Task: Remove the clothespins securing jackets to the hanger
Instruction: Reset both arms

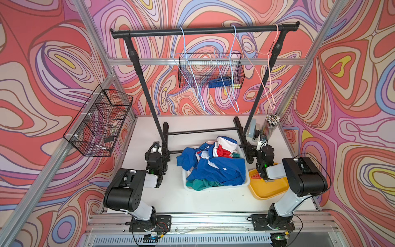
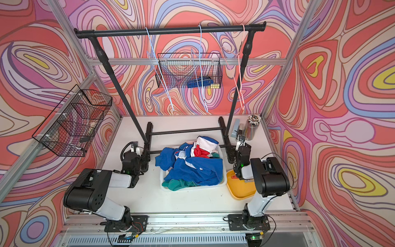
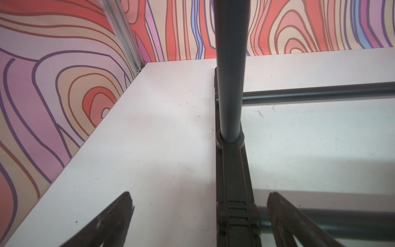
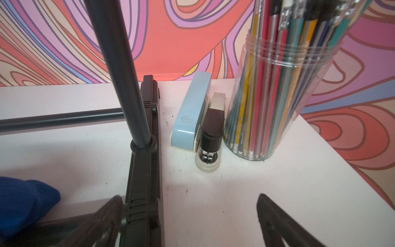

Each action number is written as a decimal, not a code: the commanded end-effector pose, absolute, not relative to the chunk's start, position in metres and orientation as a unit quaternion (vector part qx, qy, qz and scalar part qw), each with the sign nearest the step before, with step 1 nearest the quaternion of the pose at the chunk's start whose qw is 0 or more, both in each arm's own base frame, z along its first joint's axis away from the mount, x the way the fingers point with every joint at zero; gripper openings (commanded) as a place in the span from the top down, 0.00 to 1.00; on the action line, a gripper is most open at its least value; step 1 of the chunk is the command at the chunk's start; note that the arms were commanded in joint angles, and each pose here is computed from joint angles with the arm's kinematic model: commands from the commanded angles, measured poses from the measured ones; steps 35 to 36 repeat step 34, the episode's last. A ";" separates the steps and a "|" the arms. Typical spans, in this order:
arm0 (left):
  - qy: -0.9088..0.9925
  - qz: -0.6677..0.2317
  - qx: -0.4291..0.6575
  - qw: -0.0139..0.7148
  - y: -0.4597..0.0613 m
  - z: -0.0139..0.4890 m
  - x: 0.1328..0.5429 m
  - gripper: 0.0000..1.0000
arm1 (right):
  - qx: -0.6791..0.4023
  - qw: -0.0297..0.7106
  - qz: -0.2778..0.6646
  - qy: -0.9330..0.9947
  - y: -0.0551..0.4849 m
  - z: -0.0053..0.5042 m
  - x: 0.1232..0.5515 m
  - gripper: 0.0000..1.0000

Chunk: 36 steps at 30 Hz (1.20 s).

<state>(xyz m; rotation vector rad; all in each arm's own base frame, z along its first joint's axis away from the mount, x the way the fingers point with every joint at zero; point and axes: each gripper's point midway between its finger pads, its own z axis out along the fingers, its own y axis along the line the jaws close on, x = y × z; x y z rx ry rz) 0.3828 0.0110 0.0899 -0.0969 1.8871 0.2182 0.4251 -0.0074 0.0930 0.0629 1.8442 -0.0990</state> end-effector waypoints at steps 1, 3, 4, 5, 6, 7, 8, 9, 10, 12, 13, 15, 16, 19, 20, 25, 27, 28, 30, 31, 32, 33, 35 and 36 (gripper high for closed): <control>0.801 0.098 -0.036 0.589 0.010 0.096 0.386 0.00 | 0.031 0.606 -0.039 0.794 -0.008 0.096 0.426 0.02; 0.802 0.098 -0.037 0.588 0.010 0.095 0.386 0.00 | 0.032 0.606 -0.040 0.794 -0.009 0.096 0.426 0.02; 0.802 0.098 -0.036 0.588 0.010 0.096 0.386 0.00 | 0.031 0.606 -0.040 0.794 -0.009 0.096 0.426 0.02; 0.801 0.098 -0.037 0.589 0.011 0.096 0.386 0.00 | 0.031 0.606 -0.040 0.794 -0.009 0.096 0.426 0.02; 0.801 0.098 -0.037 0.589 0.011 0.096 0.386 0.00 | 0.031 0.606 -0.040 0.794 -0.009 0.096 0.426 0.02; 0.801 0.099 -0.037 0.589 0.011 0.096 0.386 0.00 | 0.031 0.606 -0.039 0.794 -0.008 0.097 0.427 0.02; 0.801 0.098 -0.037 0.590 0.011 0.096 0.386 0.00 | 0.031 0.606 -0.039 0.794 -0.009 0.097 0.426 0.02; 0.801 0.099 -0.037 0.590 0.011 0.096 0.386 0.00 | 0.031 0.606 -0.039 0.794 -0.009 0.096 0.426 0.02; 0.801 0.099 -0.037 0.590 0.011 0.097 0.386 0.00 | 0.031 0.606 -0.040 0.794 -0.009 0.096 0.426 0.02; 0.801 0.098 -0.037 0.589 0.011 0.096 0.386 0.00 | 0.031 0.606 -0.039 0.794 -0.009 0.096 0.426 0.02; 0.801 0.098 -0.037 0.590 0.010 0.097 0.386 0.00 | 0.031 0.606 -0.040 0.794 -0.009 0.096 0.426 0.02; 0.801 0.099 -0.037 0.589 0.011 0.096 0.386 0.00 | 0.031 0.606 -0.040 0.794 -0.009 0.096 0.426 0.02; 0.801 0.099 -0.037 0.590 0.011 0.096 0.386 0.00 | 0.031 0.606 -0.040 0.794 -0.009 0.096 0.426 0.02; 0.801 0.099 -0.037 0.589 0.011 0.096 0.386 0.00 | 0.030 0.606 -0.039 0.794 -0.008 0.096 0.426 0.02; 0.800 0.098 -0.037 0.590 0.011 0.097 0.386 0.00 | 0.031 0.606 -0.040 0.794 -0.009 0.096 0.426 0.02; 0.800 0.099 -0.037 0.590 0.011 0.096 0.386 0.00 | 0.031 0.606 -0.040 0.794 -0.009 0.096 0.426 0.02; 0.803 0.098 -0.036 0.587 0.010 0.095 0.387 0.00 | 0.031 0.606 -0.040 0.794 -0.009 0.097 0.427 0.02; 0.806 0.096 -0.036 0.583 0.011 0.094 0.388 0.00 | 0.031 0.606 -0.040 0.794 -0.009 0.097 0.426 0.02; 0.814 0.084 -0.038 0.573 0.012 0.091 0.392 0.00 | 0.032 0.606 -0.040 0.794 -0.009 0.097 0.426 0.02; 0.820 0.068 -0.036 0.567 0.011 0.088 0.393 0.00 | 0.031 0.606 -0.040 0.794 -0.009 0.096 0.426 0.02; 0.825 0.050 -0.040 0.561 0.014 0.087 0.395 0.00 | 0.031 0.606 -0.040 0.794 -0.009 0.096 0.426 0.02; 0.824 0.049 -0.041 0.564 0.015 0.089 0.394 0.00 | 0.031 0.606 -0.040 0.794 -0.009 0.097 0.426 0.02; 0.820 0.049 -0.041 0.568 0.015 0.089 0.392 0.00 | 0.031 0.606 -0.040 0.794 -0.009 0.096 0.426 0.02; 0.820 0.049 -0.041 0.568 0.015 0.089 0.392 0.00 | 0.031 0.606 -0.040 0.794 -0.009 0.096 0.426 0.02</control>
